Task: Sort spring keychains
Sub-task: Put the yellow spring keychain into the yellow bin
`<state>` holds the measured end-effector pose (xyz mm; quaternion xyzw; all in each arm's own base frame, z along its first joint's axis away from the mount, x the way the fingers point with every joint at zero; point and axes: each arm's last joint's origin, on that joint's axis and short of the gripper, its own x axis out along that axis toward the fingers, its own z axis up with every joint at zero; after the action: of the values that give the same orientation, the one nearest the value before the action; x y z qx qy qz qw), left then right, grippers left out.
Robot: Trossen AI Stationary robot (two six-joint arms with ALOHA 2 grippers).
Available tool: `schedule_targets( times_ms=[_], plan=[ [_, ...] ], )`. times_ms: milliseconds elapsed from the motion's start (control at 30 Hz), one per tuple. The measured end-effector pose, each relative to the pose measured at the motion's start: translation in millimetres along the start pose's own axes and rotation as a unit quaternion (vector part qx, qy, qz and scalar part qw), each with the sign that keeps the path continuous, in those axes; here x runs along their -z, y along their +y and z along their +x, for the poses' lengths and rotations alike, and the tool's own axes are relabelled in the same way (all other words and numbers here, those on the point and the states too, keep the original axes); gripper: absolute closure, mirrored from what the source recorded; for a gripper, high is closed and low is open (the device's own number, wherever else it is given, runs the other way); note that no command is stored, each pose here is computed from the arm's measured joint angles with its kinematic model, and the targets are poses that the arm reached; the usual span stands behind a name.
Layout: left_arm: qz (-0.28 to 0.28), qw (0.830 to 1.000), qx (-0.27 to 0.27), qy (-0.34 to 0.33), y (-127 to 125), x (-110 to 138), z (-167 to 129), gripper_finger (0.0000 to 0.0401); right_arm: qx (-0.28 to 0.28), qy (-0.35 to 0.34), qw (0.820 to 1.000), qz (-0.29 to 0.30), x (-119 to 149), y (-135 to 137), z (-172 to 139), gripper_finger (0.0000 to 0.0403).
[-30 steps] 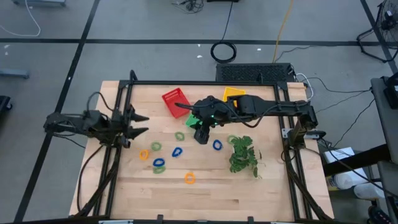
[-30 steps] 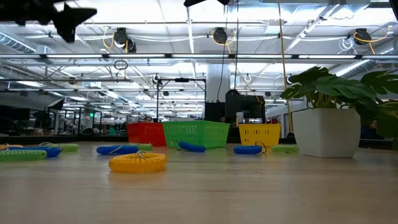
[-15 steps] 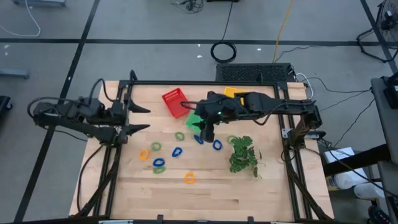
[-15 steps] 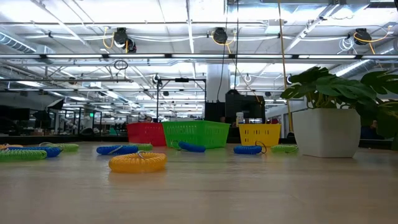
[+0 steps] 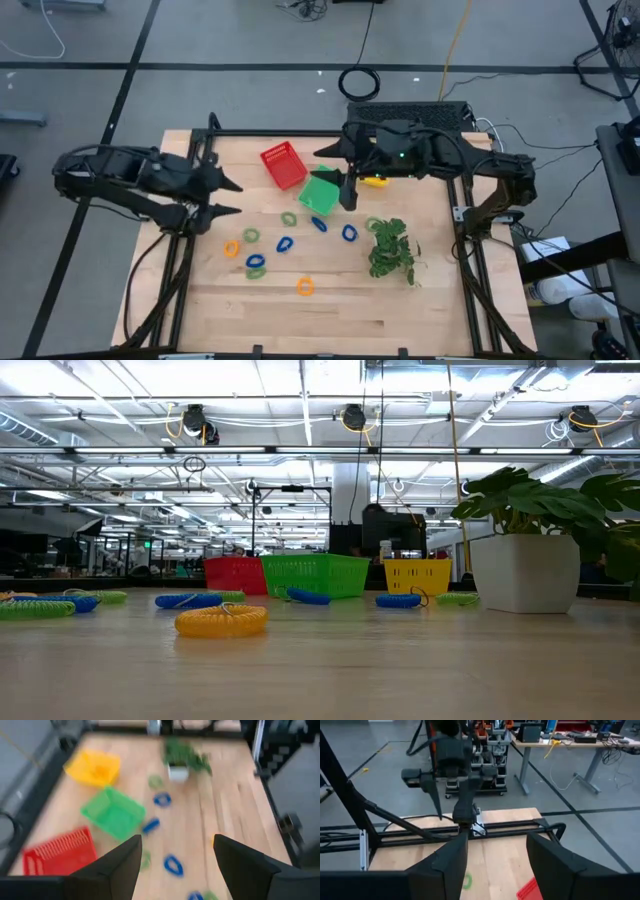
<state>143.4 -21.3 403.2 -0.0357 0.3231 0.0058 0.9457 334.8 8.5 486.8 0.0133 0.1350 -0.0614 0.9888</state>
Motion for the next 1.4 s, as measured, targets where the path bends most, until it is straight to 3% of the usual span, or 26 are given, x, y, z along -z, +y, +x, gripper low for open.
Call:
schedule_targets(
  times_ms=[200,500,667,933,1400],
  plan=[
    [-0.024,0.989,0.012,0.147,-4.4,3.5,19.6,0.0151,0.000,-0.008,1.000,-0.018,-2.0,-0.5,-2.5,0.0211],
    [-0.025,0.942,-0.021,0.333,-4.3,22.1,38.5,0.0146,0.000,-0.006,0.999,-0.037,-1.4,-0.4,-2.2,0.0211],
    [-0.011,0.930,-0.030,0.365,-5.4,32.8,48.4,0.0146,0.000,-0.006,0.999,-0.050,-1.4,-0.4,-2.2,0.0211],
    [0.026,0.904,-0.043,0.425,-8.0,73.9,80.9,0.0146,0.000,-0.006,0.998,-0.062,-1.5,-0.4,-2.2,0.0211],
    [0.043,0.906,-0.028,0.421,-17.5,145.1,132.7,0.0146,0.001,-0.010,0.998,-0.061,-2.7,-0.7,-4.4,0.0211]
  ],
)
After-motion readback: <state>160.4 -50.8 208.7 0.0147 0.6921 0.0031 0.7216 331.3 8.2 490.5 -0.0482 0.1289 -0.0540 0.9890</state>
